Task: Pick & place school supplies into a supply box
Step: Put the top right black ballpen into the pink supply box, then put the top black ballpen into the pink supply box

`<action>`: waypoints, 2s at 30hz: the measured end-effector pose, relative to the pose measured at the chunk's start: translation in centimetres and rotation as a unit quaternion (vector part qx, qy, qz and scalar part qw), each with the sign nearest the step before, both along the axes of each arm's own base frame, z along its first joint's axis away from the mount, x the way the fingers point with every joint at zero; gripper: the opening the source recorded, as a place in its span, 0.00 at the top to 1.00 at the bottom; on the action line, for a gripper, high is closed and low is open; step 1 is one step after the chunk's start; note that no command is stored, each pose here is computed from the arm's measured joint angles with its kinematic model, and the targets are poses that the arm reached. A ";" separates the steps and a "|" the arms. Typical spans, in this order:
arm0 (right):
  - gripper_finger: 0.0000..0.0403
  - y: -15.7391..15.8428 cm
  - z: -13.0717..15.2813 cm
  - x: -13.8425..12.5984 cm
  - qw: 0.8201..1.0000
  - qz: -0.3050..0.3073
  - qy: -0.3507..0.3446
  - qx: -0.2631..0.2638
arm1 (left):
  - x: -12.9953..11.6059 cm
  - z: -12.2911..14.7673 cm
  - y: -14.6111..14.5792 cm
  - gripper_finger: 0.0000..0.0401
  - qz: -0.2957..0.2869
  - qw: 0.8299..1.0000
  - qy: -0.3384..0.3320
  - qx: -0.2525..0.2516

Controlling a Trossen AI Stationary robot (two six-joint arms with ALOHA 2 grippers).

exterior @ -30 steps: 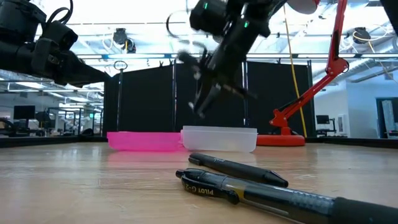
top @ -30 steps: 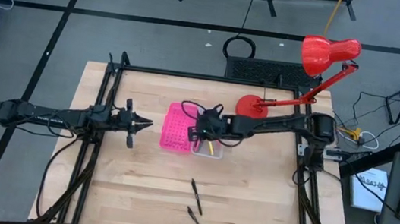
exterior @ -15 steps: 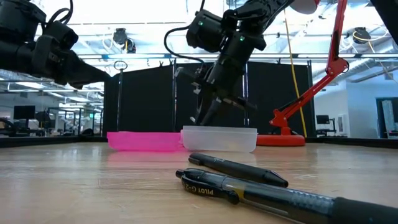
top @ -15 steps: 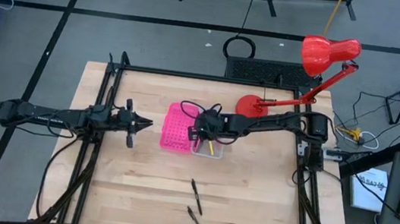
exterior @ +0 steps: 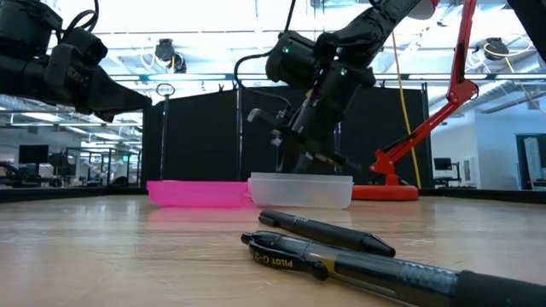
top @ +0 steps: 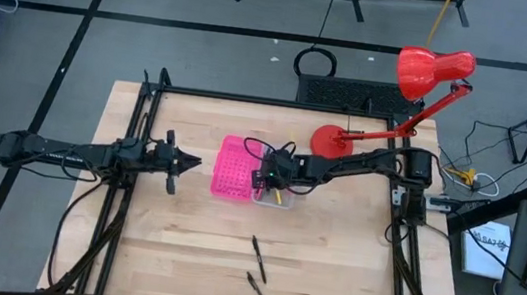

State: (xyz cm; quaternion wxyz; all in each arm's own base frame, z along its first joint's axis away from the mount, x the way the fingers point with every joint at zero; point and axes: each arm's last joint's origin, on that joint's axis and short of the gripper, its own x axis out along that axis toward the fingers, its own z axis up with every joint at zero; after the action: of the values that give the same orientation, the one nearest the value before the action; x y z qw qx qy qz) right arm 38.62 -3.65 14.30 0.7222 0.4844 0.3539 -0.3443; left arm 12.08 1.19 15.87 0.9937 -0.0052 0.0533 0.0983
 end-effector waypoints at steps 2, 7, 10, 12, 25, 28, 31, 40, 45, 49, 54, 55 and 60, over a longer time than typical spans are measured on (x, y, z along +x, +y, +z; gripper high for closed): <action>0.84 -0.1 0.1 0.1 1.000 0.003 -0.019 0.002 | 0.0 0.0 0.0 0.88 0.000 1.000 0.000 0.002; 0.80 -0.2 0.4 0.0 1.000 0.010 -0.021 -0.006 | 0.0 0.0 0.0 0.88 0.000 1.000 0.000 0.002; 0.80 -0.2 1.0 -0.1 0.999 0.027 -0.028 -0.019 | 0.0 0.0 0.0 0.88 0.000 1.000 0.001 0.002; 0.80 -0.2 2.0 -0.3 0.998 0.041 -0.033 -0.029 | 0.0 0.0 0.0 0.88 0.000 1.000 0.001 0.002; 0.94 5.5 16.6 -8.5 0.901 0.219 -0.140 -0.348 | 0.0 0.1 0.0 0.88 0.005 1.000 -0.005 -0.006; 0.99 7.0 18.2 -12.4 0.863 0.225 -0.156 -0.425 | 0.0 0.2 0.0 0.88 0.007 1.000 -0.012 -0.016; 1.00 7.8 17.1 -16.1 0.833 0.220 -0.174 -0.477 | 0.0 0.2 0.0 0.88 0.006 1.000 -0.010 -0.006; 1.00 6.5 9.5 -22.4 0.801 0.235 -0.197 -0.513 | -0.1 0.0 0.2 0.88 0.033 0.998 0.012 0.052; 1.00 6.2 6.4 -23.8 0.786 0.256 -0.227 -0.515 | -0.1 0.0 0.3 0.88 0.039 0.997 0.014 0.058; 1.00 6.1 6.0 -24.4 0.780 0.247 -0.248 -0.519 | -0.1 0.0 0.2 0.88 0.035 0.998 0.014 0.057; 1.00 6.2 5.4 -24.6 0.760 0.254 -0.278 -0.529 | 0.0 -0.3 -0.1 0.88 -0.026 0.999 0.020 0.029; 1.00 6.2 5.4 -24.6 0.756 0.254 -0.279 -0.535 | 0.0 -0.3 -0.2 0.88 -0.033 0.999 0.022 0.021; 1.00 6.2 5.4 -24.6 0.740 0.266 -0.267 -0.557 | -0.1 -0.7 -0.3 0.88 -0.042 0.998 0.040 0.015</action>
State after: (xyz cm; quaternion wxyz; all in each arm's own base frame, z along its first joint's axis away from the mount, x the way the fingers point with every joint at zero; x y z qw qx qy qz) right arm 13.99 2.50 19.65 0.9904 -0.0462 0.0066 -0.1305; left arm 12.01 0.93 15.16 0.9940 0.0158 0.0922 0.0572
